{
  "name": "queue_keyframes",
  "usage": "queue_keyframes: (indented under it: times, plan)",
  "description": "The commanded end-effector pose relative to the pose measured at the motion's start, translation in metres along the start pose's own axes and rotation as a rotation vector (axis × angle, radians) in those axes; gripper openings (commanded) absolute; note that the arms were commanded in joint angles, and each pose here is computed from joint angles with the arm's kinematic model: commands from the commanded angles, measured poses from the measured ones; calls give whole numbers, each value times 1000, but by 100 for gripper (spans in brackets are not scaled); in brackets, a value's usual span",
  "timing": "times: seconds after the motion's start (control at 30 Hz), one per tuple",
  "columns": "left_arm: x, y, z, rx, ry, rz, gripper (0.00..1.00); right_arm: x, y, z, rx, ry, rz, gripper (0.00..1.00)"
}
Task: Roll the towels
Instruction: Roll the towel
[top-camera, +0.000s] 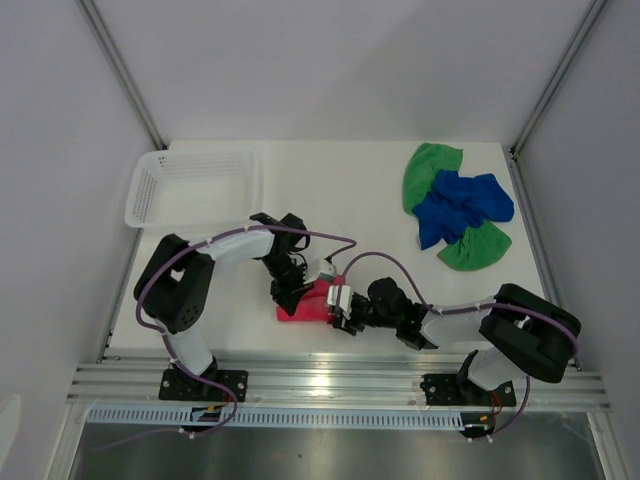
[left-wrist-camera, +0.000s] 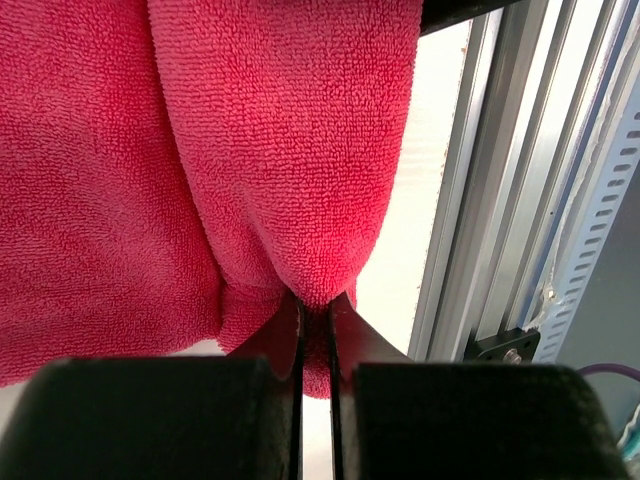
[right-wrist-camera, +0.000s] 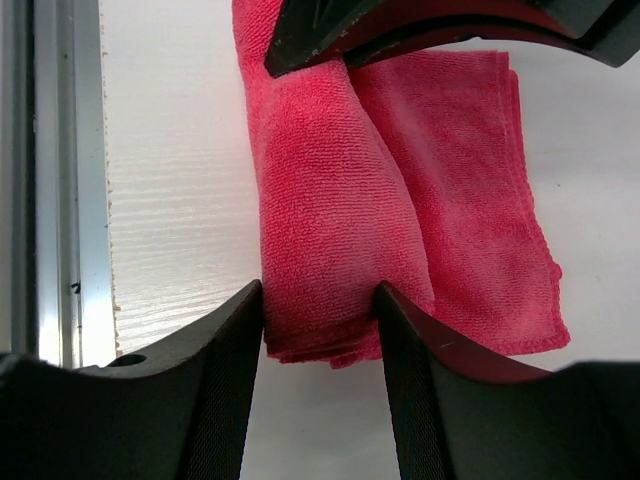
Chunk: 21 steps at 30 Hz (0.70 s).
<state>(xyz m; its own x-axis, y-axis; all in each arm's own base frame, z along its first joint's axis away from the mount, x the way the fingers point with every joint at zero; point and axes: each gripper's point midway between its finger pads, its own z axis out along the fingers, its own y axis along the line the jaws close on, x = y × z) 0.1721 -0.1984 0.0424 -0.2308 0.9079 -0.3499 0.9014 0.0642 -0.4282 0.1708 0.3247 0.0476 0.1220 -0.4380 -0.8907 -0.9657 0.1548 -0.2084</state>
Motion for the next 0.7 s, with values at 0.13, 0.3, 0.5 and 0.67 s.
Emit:
queue_keyframes:
  times: [0.13,0.3,0.5,0.67]
  plan:
    - [-4,-3,-2,35,-18,28,1,-6,-14,11,58,-1,6,50]
    - [-3,-6,-4,47,-14,17,5,4,-9,12,27,59,69,13]
    - [-7,-8,-11,33,-50,-17,36,-2,-6,5,4,31,141,0]
    - [-4,-11,-15,17,-55,-32,45,-6,-11,3,-21,51,288,0]
